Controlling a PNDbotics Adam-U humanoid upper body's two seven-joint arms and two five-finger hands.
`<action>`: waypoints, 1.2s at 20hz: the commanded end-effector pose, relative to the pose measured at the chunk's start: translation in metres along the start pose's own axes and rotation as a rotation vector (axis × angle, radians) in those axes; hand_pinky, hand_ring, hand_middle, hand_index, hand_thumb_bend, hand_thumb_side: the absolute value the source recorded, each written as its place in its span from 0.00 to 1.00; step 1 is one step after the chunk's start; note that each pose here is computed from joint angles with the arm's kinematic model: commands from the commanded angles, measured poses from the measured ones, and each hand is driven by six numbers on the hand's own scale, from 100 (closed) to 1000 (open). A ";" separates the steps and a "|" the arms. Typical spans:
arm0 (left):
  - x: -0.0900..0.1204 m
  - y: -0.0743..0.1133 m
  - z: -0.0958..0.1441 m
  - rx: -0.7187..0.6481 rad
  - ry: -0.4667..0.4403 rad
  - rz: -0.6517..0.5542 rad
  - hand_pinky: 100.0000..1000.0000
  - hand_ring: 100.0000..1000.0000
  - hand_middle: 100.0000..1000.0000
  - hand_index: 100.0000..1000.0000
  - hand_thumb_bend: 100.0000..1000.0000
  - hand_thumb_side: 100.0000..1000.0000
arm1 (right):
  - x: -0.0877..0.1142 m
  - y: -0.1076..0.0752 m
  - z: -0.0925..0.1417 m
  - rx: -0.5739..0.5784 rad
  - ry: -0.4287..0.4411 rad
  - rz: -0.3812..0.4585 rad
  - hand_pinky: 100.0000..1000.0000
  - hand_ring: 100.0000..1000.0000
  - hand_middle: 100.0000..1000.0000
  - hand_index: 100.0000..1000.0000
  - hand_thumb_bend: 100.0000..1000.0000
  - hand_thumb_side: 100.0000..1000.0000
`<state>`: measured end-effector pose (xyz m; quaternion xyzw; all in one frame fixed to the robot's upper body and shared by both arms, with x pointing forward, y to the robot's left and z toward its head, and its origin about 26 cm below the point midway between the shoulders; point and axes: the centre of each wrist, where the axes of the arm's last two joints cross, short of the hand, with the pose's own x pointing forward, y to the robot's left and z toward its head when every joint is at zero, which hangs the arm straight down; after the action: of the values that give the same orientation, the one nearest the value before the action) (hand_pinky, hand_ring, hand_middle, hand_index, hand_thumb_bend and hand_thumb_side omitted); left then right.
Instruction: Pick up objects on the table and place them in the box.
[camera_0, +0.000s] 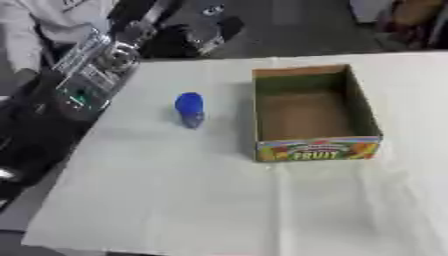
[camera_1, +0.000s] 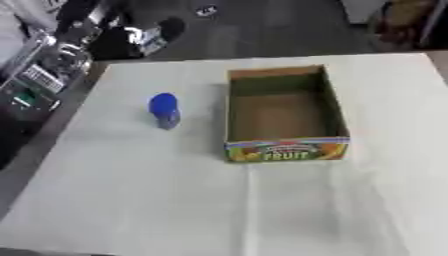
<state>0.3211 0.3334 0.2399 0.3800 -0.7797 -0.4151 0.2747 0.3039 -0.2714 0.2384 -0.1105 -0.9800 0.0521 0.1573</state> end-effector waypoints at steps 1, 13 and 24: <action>-0.010 0.014 -0.006 -0.075 0.012 -0.063 0.86 0.88 0.99 0.98 0.42 0.88 | 0.003 -0.002 -0.005 0.010 -0.023 0.000 0.39 0.45 0.53 0.57 0.00 0.76; -0.042 0.021 -0.025 -0.409 0.095 -0.167 0.83 0.87 0.97 0.97 0.43 0.86 | 0.003 0.000 -0.005 0.040 -0.013 -0.005 0.40 0.45 0.52 0.56 0.00 0.77; -0.099 -0.002 -0.043 -0.847 0.282 -0.198 0.90 0.89 0.95 0.98 0.48 0.75 | 0.004 0.004 -0.008 0.062 -0.017 -0.024 0.40 0.45 0.52 0.55 0.00 0.77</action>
<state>0.4073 0.3879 0.2406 0.3525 -0.4778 -0.6603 0.4599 0.3045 -0.2662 0.2381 -0.0955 -0.9785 0.0758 0.1663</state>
